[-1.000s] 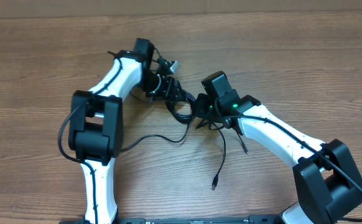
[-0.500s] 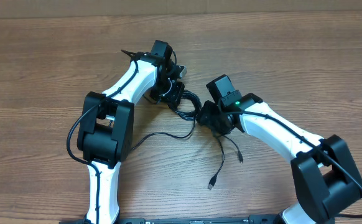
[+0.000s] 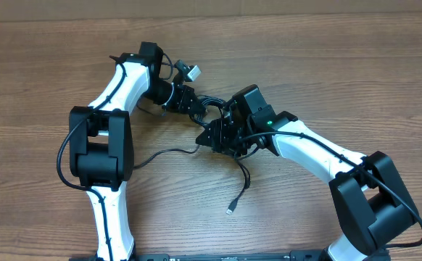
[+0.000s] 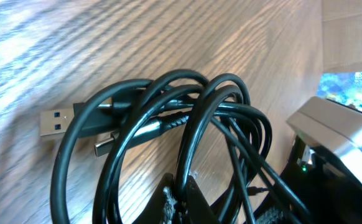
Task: Untangle cables
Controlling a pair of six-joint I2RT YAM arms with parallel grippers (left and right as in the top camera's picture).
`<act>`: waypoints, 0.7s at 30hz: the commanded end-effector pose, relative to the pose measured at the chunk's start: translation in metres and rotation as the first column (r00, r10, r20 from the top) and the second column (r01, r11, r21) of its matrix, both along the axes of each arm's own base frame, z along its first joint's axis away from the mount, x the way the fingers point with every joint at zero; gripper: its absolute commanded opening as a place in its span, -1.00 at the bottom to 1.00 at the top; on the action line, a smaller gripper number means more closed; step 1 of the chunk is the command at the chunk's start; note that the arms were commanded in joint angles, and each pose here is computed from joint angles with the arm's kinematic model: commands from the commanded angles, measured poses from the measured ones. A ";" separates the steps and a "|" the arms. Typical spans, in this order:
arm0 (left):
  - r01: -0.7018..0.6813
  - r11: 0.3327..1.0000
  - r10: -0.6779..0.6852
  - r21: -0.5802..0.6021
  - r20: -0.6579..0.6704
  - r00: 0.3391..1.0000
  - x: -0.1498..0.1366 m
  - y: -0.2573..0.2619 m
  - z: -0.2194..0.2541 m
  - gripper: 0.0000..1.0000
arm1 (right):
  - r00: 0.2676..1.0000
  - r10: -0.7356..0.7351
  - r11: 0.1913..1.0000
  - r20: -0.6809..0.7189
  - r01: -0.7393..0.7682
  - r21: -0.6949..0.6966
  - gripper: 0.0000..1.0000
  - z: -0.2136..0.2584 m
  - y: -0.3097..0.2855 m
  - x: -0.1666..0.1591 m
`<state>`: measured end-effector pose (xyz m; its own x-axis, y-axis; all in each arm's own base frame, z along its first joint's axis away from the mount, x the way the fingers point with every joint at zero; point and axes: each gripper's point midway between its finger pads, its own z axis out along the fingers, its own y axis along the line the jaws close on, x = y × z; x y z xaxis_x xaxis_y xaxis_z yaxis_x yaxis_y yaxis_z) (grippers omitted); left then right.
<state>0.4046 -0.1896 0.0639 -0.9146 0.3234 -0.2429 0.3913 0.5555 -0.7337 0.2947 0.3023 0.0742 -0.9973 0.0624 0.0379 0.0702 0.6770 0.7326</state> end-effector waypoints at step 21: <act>-0.237 0.692 0.325 0.682 -0.001 0.946 -0.065 -0.046 0.010 0.77 | 0.877 -0.476 0.813 0.062 0.466 -0.350 1.00 -0.042 -0.199 0.079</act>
<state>0.3505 -0.2238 0.0764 -0.9819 0.1788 0.0620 0.1492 0.9329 -0.3279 0.3713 0.1083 0.0332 -0.8446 0.5348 -0.0250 0.4634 0.7536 0.4662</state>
